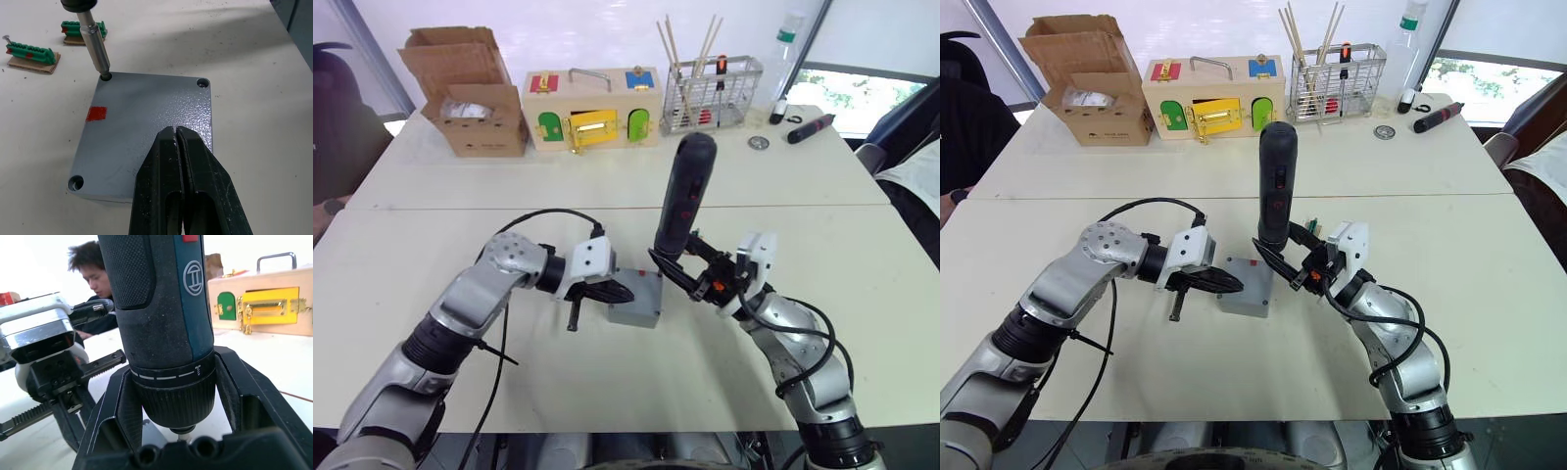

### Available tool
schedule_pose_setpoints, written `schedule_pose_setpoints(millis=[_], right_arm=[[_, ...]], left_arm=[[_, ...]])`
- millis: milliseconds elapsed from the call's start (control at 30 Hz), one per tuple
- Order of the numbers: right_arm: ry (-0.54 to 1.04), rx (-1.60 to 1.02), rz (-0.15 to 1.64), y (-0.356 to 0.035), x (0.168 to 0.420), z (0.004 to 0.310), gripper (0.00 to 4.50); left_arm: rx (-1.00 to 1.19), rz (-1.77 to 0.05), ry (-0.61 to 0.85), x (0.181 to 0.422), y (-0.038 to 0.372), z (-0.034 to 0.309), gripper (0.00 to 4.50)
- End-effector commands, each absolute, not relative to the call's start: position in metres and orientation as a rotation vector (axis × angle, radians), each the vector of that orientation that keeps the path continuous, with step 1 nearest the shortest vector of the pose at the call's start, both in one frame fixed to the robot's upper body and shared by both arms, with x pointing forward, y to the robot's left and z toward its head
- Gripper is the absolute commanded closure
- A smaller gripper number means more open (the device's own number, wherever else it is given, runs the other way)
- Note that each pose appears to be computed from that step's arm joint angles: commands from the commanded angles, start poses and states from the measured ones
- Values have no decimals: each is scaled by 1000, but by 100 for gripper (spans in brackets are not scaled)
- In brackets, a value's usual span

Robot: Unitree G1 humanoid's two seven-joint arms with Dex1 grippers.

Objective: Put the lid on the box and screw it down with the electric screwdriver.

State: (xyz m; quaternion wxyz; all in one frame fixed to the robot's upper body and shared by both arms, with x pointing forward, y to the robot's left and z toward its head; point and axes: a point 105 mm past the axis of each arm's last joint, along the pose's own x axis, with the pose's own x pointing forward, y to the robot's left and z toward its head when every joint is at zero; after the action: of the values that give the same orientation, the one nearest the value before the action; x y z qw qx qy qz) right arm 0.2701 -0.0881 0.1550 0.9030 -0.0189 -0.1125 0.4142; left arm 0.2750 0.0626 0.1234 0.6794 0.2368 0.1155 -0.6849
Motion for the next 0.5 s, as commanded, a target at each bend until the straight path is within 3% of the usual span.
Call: schedule_pose_setpoints(millis=[33,133,233,333,500], right_arm=[[-304,10,849,-90,266,185,273],[-439,93,832,-91,264,237,273],[-482,149,847,-92,260,266,273],[-440,196,857,-95,261,272,273],[-217,261,820,-113,272,252,273]], left_arm=[[553,-1532,310,276,64,110,450],[550,-1532,309,277,63,109,450],[546,-1531,308,278,63,108,450],[538,-1529,308,278,64,108,450],[490,-1514,286,282,69,123,450]])
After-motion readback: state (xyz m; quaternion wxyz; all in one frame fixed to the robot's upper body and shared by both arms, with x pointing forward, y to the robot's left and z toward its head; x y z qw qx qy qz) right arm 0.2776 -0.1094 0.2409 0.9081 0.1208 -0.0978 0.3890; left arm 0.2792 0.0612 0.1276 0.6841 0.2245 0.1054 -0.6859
